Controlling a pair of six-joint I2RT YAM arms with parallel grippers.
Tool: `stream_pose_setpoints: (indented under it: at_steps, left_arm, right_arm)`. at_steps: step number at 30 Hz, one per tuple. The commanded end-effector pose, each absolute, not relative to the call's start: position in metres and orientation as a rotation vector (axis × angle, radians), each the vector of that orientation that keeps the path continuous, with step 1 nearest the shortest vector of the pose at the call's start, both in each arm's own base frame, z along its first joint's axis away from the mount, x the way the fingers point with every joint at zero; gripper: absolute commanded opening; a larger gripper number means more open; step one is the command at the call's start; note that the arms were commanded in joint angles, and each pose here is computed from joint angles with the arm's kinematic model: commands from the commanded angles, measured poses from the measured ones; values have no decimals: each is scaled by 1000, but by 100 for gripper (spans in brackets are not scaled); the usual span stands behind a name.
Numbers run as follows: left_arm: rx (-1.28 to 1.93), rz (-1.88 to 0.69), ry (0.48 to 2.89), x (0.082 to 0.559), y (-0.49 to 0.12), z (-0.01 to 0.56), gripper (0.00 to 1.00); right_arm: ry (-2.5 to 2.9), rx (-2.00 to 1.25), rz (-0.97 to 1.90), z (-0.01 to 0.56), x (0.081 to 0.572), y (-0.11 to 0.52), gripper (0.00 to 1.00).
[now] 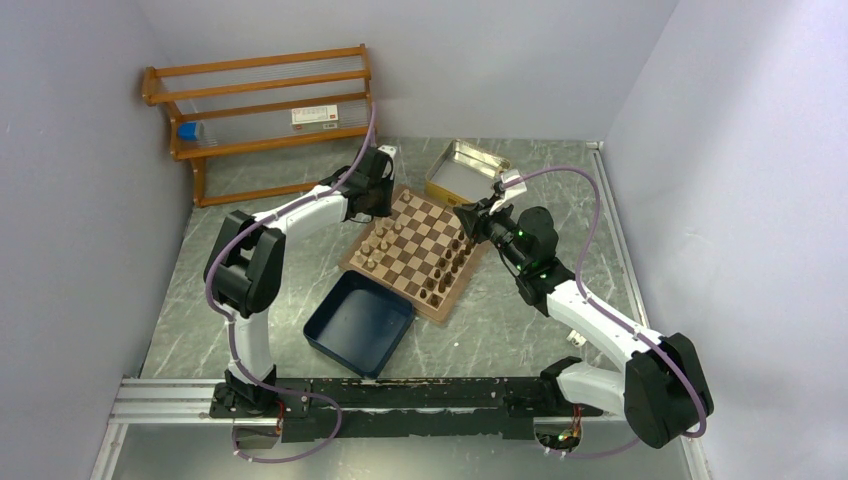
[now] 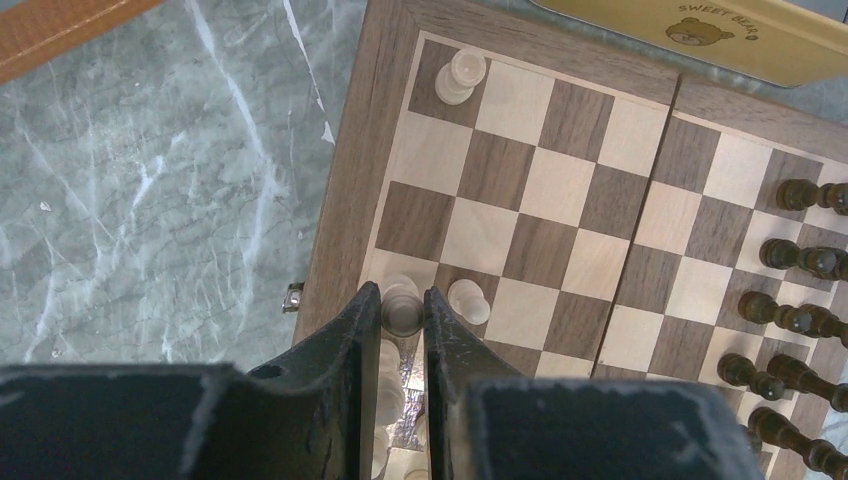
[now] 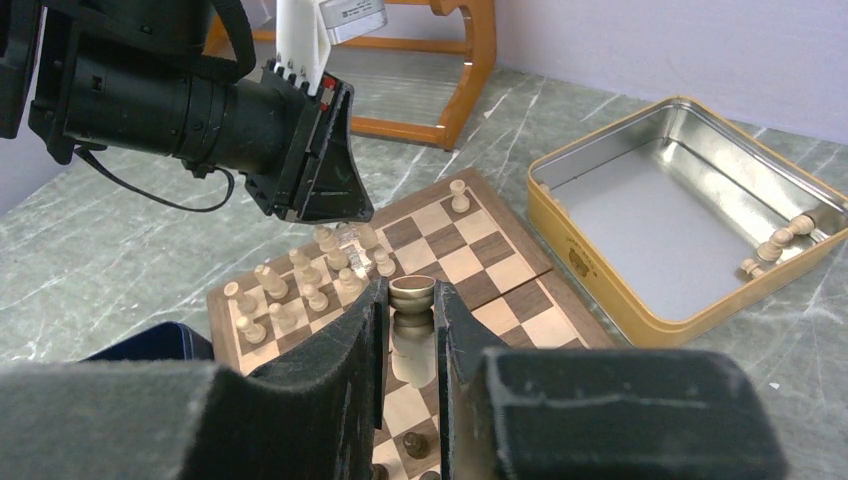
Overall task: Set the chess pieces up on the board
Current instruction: Place the chess piece on the chessboard.
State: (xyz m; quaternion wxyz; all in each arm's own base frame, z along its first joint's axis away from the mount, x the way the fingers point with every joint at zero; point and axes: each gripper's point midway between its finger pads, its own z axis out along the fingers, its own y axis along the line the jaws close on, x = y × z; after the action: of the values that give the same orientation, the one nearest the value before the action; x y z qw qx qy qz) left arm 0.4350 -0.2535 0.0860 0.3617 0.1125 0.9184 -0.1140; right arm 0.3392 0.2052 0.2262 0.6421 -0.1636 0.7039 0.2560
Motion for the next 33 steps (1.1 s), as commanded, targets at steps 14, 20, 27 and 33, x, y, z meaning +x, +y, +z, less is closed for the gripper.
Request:
stream_pose_setpoints:
  at_steps: [14,20,27,33]
  left_arm:
    - [306,-304,2369,439,-256,75,16]
    - [301,-287,2372,439,-253,76,22]
    - [295,-279,2371,438,-252,78,31]
    - [294,-277,2367,438,-250,82,35]
  right_arm:
    - [1550,-373,567,241,338,204,0]
    - [1548,-374,566,242,338,204,0]
    - [1547,-373,564,242,338,203,0]
    - [1547,-373,566,242,338,203,0]
